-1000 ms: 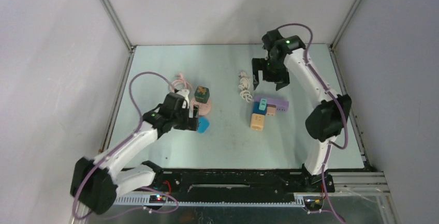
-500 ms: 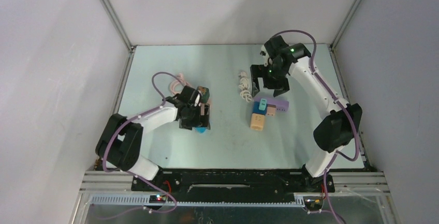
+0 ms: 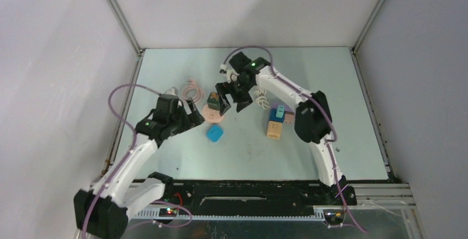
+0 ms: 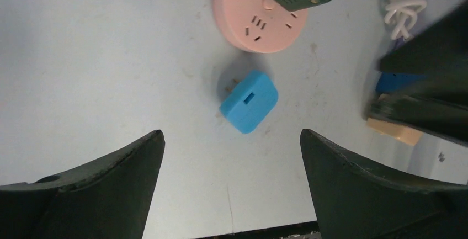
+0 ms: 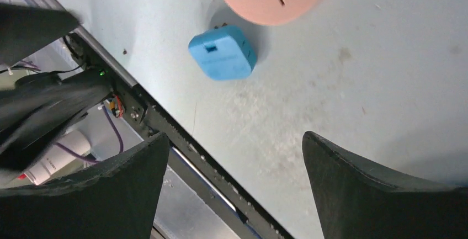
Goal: Insert the plug
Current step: Move the plug to the center of the board.
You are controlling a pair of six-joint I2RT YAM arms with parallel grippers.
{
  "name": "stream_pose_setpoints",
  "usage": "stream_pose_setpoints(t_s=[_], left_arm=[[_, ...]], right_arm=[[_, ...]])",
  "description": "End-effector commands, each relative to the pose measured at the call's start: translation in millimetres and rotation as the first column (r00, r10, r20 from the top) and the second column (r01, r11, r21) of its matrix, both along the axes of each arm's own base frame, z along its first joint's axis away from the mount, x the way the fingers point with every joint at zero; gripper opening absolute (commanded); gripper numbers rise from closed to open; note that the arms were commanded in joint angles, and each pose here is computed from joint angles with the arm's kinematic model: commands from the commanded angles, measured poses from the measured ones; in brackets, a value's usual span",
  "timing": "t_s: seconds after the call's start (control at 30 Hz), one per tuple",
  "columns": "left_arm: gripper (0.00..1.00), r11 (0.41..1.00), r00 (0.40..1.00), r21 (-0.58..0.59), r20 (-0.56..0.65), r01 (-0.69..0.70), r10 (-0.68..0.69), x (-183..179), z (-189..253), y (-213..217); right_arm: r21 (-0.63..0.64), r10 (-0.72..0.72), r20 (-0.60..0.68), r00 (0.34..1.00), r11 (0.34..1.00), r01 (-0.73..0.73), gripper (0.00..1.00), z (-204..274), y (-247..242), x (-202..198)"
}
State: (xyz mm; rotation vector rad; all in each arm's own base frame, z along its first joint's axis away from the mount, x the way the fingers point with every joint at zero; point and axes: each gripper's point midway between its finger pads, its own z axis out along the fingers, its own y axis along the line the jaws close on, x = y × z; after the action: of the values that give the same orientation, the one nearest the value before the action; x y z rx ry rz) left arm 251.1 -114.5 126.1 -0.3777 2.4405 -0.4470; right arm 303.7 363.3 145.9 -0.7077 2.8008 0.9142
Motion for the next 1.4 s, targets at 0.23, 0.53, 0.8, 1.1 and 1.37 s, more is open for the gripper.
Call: stream_pose_setpoints(t_s=[0.23, 0.53, 0.8, 1.1, 1.37], left_arm=[[0.97, 0.968, 0.953, -0.104, 0.179, -0.23, 0.246, -41.6, 50.3, 47.3], [0.97, 0.969, 0.954, -0.071, 0.172, -0.237, 0.246, -43.7, 63.0, 52.5], [0.96, 0.974, 0.969, -0.057, 0.103, -0.22, 0.225, -45.4, 44.5, 47.5], [0.91, 0.98, 0.987, -0.128, -0.071, -0.149, 0.141, -49.8, -18.7, 17.1], [0.91, 0.975, 0.997, -0.209, -0.037, -0.071, 0.065, -5.6, -53.7, -11.0]], right_arm=[[0.189, 0.085, -0.163, 0.983, 0.981, -0.054, 0.73, -104.2, 73.0, -36.9], [0.244, 0.163, -0.257, 0.953, 0.965, -0.1, 0.7, -94.4, 90.8, -92.3], [0.35, 0.126, -0.267, 0.956, 0.936, -0.026, 0.73, -49.7, 87.0, -105.5], [0.341, -0.01, -0.151, 0.988, 0.938, 0.062, 0.77, -16.6, 53.1, -54.1], [0.311, -0.077, -0.127, 0.989, 0.944, 0.114, 0.77, -8.5, 15.5, -23.6]])
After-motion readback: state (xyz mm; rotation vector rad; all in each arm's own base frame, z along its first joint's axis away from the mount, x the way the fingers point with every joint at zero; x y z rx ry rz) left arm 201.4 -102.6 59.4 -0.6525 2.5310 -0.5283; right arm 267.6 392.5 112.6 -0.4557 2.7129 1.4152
